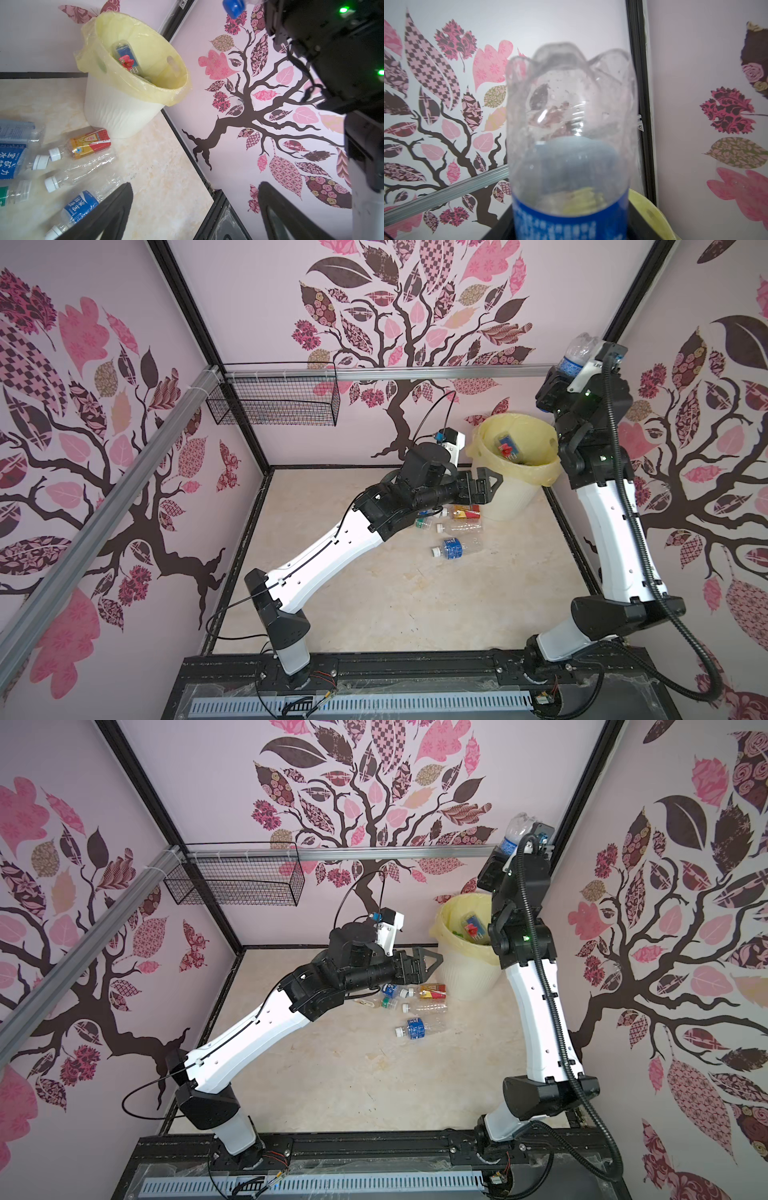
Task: Throw the plastic bottles in the bin
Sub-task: 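Open the right gripper to drop the blue-labelled bottle into the bin, then withdraw the right gripper from the bin while the left gripper lowers toward the pile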
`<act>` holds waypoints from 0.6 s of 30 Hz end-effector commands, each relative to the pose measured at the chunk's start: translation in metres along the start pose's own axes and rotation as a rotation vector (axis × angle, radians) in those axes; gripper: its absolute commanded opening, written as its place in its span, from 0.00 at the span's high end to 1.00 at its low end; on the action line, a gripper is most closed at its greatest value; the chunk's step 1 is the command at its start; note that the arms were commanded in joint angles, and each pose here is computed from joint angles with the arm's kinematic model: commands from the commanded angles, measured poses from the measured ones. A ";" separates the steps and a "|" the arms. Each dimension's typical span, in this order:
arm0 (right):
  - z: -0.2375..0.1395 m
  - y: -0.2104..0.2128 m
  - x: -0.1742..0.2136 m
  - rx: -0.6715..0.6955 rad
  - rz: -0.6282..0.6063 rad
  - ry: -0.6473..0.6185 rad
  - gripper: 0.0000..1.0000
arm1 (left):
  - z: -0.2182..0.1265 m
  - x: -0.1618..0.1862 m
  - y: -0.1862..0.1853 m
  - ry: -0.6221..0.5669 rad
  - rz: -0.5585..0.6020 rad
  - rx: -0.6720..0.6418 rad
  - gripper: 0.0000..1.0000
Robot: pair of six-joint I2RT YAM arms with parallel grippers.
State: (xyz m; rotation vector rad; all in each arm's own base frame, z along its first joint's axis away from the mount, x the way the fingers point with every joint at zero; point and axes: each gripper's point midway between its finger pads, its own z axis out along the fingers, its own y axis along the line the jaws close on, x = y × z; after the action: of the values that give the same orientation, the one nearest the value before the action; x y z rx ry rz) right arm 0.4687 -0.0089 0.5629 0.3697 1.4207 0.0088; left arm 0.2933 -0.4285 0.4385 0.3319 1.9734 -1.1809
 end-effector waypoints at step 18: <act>0.047 -0.032 0.081 0.138 0.041 0.260 0.00 | -0.005 0.010 0.038 0.017 0.054 -0.159 0.03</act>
State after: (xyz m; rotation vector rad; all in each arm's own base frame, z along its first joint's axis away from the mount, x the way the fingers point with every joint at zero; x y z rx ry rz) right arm 0.5441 -0.0359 0.4564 0.5161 1.7121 -0.0667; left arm 0.3044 -0.4144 0.4160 0.3224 2.0324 -1.0257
